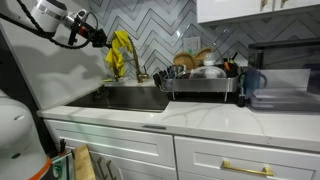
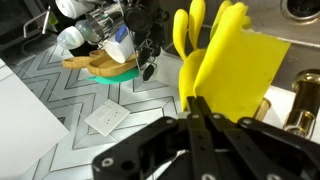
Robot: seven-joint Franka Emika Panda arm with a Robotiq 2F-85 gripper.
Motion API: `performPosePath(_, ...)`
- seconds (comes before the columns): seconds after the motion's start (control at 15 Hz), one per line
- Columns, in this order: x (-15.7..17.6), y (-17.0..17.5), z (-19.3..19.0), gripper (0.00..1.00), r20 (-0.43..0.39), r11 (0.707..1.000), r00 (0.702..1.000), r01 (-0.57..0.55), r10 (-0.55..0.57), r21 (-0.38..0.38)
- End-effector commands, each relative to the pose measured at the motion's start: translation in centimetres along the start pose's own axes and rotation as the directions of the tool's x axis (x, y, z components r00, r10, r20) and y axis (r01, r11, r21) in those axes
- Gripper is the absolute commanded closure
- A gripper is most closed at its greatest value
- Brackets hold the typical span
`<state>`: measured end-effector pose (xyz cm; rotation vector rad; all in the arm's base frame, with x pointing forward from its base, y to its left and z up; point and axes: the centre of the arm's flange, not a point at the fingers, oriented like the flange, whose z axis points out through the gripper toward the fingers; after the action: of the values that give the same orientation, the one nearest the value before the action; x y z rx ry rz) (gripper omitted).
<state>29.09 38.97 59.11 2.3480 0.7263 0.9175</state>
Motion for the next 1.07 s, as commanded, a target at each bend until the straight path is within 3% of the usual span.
performPosePath(0.0, 1.4, 2.5, -3.1, 1.0, -0.042, 0.996, 0.998, -0.049, 0.046, -0.069)
performPosePath(0.4, 5.0, 5.7, -7.4, 1.0, -0.197, 0.975, 0.973, -0.152, 0.119, -0.162)
performPosePath(1.0, 9.7, 5.5, -10.1, 1.0, -0.413, 0.929, 0.887, -0.31, 0.205, -0.205)
